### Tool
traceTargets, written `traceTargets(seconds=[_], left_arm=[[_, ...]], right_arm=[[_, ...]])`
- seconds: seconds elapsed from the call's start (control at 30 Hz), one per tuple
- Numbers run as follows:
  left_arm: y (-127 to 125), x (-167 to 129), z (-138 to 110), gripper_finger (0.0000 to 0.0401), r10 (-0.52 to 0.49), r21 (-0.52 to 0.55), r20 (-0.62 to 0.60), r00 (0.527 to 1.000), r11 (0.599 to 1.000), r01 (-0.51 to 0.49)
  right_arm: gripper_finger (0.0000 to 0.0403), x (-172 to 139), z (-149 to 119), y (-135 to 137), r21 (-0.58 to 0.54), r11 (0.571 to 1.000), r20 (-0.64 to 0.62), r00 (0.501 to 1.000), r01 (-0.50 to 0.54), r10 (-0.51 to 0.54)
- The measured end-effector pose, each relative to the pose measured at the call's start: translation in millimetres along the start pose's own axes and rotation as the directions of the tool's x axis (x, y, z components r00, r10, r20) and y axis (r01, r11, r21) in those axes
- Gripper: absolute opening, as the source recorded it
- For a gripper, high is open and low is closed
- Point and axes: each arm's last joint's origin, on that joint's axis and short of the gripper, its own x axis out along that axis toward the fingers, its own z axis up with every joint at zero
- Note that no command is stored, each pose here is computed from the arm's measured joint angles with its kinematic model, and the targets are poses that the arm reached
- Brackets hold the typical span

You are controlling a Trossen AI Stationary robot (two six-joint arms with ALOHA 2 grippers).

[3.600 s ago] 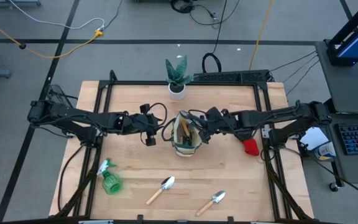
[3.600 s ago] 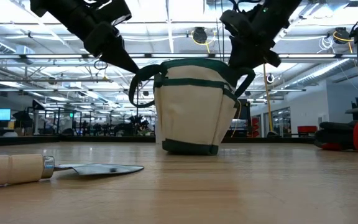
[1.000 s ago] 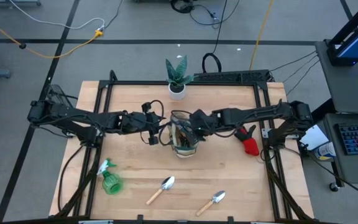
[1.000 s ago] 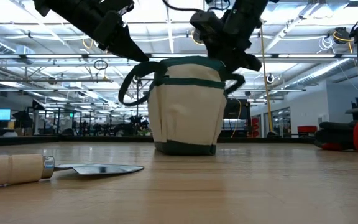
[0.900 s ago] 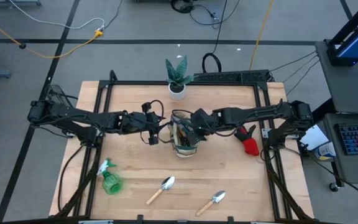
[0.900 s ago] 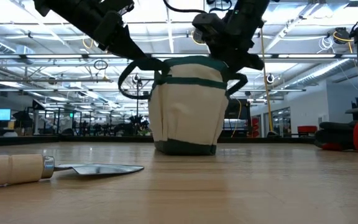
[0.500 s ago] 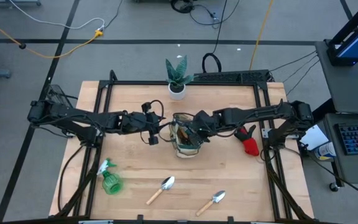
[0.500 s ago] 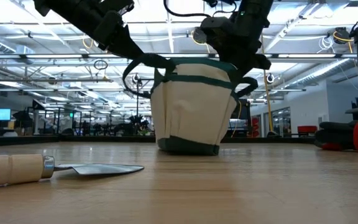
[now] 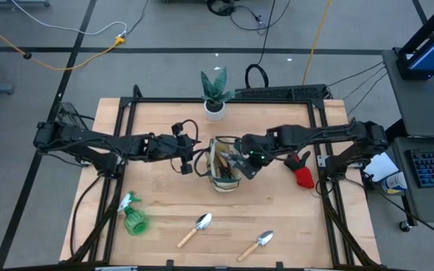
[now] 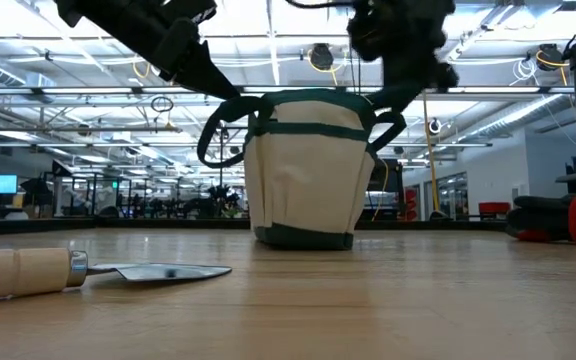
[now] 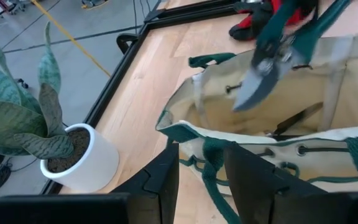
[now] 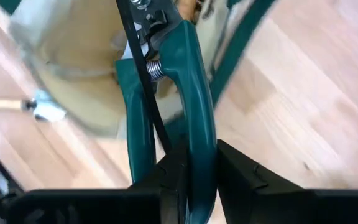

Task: Pick & Place Garden tools in Gardening bag
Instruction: Put the green shear scissors into the gardening bag

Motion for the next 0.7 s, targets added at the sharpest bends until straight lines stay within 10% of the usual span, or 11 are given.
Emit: traceTargets(seconds=[0.3,0.7], left_arm=[[10,3,0,0.0131,0.036,-0.094,0.008,0.999,0.995,-0.035],[12,4,0,0.0131,0.042,-0.103,0.003,0.999,0.994,-0.041]], right_arm=[[0.0053,-27,17,-4,0.062,0.997,0.014,0.999,0.039,-0.04],[0.0057,19,39,-6,0.146,0.989,-0.143,0.99,0.004,0.017]])
